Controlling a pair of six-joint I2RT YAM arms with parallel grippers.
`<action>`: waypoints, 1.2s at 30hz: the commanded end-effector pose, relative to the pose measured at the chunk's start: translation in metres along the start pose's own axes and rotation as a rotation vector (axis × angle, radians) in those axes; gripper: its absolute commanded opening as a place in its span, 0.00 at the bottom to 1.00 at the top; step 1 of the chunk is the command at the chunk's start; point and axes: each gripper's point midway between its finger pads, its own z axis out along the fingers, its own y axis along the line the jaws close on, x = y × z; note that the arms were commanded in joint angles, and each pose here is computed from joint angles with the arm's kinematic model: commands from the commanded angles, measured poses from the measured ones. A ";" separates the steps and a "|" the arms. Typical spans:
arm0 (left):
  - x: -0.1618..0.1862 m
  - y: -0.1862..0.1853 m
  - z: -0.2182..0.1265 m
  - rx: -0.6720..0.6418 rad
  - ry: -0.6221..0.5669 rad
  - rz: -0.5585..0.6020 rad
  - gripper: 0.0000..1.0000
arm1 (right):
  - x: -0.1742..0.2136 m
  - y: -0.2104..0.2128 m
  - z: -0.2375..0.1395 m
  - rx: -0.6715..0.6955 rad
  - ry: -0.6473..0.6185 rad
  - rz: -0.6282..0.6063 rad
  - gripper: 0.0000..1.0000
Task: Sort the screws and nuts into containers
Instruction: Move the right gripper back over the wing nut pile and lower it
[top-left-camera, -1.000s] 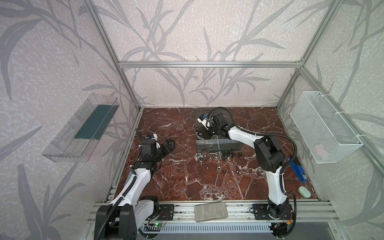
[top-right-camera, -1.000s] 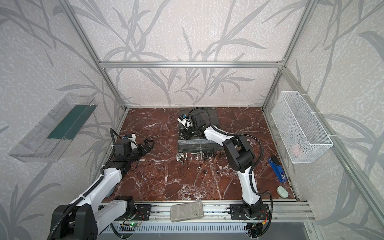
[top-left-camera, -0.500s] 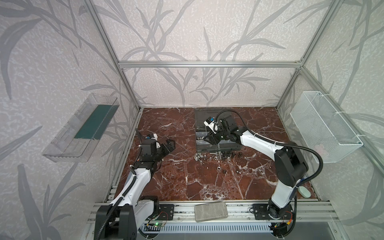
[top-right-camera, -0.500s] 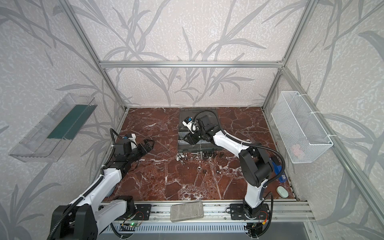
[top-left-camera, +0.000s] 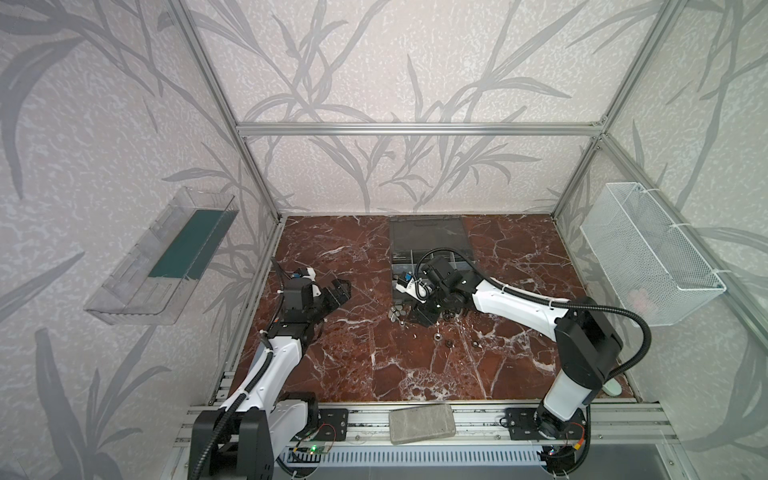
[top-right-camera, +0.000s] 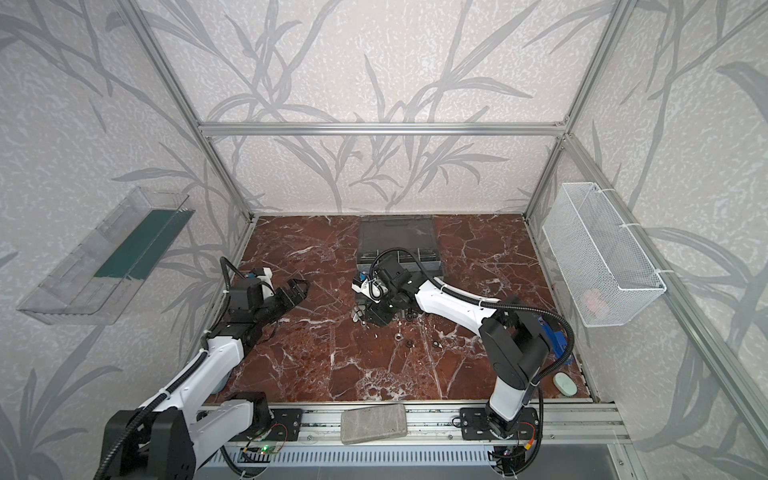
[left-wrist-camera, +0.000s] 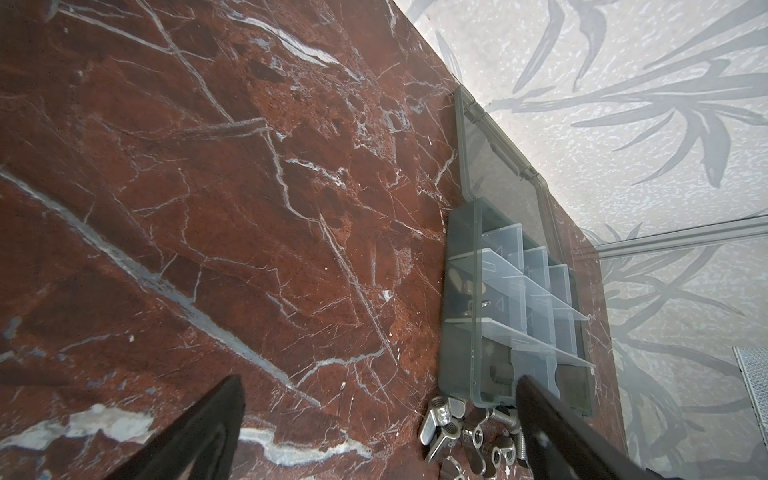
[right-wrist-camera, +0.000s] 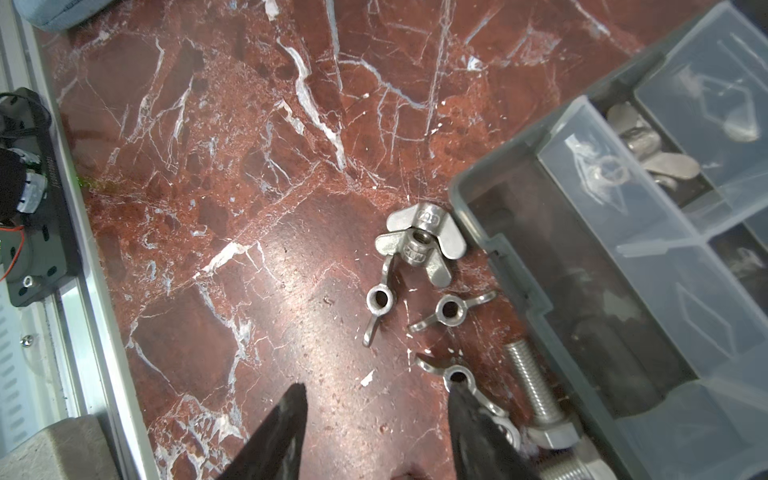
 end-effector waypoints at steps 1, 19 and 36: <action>0.001 -0.001 0.000 0.003 0.003 -0.003 1.00 | 0.013 -0.005 0.020 0.044 0.058 0.040 0.56; 0.003 0.002 0.000 -0.009 0.006 0.002 0.99 | 0.016 0.000 0.060 0.072 0.132 0.057 0.56; 0.004 0.006 0.001 -0.020 0.007 0.009 0.99 | 0.013 0.009 0.084 0.041 0.153 0.060 0.54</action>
